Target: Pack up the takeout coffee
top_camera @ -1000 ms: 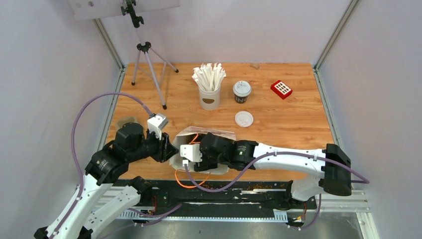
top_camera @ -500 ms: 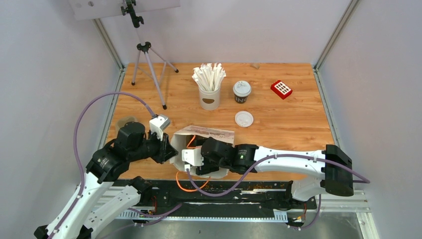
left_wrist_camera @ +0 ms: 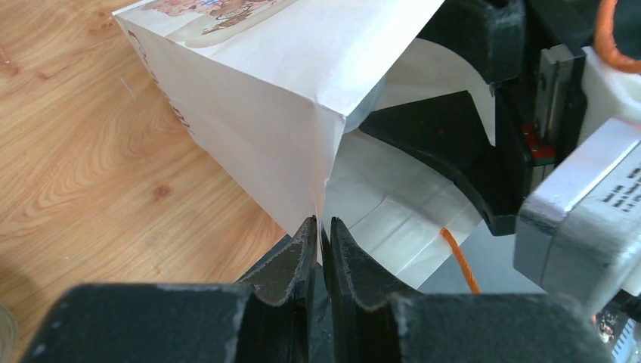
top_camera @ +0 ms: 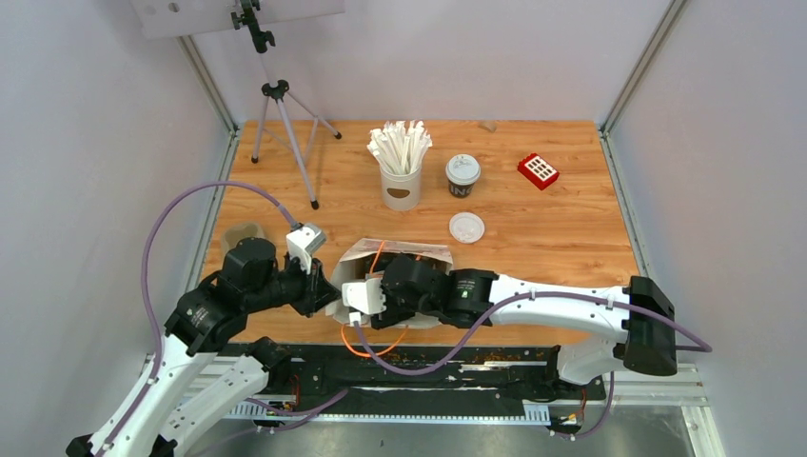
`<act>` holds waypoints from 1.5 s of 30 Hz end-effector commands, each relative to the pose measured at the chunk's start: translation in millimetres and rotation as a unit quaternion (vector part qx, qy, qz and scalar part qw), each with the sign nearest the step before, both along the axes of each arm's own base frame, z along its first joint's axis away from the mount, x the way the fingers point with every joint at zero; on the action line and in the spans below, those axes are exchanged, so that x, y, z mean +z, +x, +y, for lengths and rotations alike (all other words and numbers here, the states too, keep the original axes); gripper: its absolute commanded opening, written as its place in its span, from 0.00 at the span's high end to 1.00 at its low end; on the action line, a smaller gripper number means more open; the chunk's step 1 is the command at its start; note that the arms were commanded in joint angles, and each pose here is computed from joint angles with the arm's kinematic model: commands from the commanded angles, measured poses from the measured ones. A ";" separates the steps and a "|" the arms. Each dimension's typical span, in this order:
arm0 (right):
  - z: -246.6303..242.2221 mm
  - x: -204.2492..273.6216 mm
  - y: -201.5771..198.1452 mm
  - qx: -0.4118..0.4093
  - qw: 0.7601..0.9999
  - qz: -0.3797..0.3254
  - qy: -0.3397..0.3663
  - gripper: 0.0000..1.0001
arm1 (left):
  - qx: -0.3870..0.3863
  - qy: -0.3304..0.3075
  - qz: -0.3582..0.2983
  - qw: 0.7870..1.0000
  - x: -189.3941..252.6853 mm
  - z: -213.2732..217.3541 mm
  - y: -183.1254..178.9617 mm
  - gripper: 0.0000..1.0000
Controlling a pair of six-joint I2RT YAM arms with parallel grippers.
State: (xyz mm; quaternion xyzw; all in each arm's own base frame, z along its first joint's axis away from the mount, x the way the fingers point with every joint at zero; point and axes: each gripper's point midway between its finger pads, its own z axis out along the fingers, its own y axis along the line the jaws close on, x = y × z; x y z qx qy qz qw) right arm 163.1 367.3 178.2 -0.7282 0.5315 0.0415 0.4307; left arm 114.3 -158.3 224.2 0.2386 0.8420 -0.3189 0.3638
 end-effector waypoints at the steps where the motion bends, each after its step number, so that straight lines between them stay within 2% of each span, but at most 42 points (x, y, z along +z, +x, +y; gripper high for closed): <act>1: -10.9 21.8 2.6 0.006 1.000 -0.022 -0.005 0.29 | -0.016 -0.003 -0.032 0.999 9.3 -3.0 4.9 0.82; 13: -54.1 -12.0 -4.1 -0.015 0.999 -0.003 -0.052 0.31 | -0.058 -0.049 -0.085 0.993 23.6 -14.3 -0.5 0.82; 22: -47.9 -14.5 6.6 -0.007 0.998 -0.030 -0.056 0.31 | -0.069 -0.080 -0.122 0.987 28.1 -20.0 0.2 0.85; 30: -58.6 -5.1 14.8 -0.014 0.998 -0.048 -0.049 0.32 | -0.069 -0.073 -0.108 0.989 20.3 -19.0 -1.8 0.85; 45: -69.3 -20.4 7.3 0.012 0.995 -0.039 -0.088 0.31 | -0.065 -0.065 -0.096 0.991 14.7 -18.4 -0.5 0.86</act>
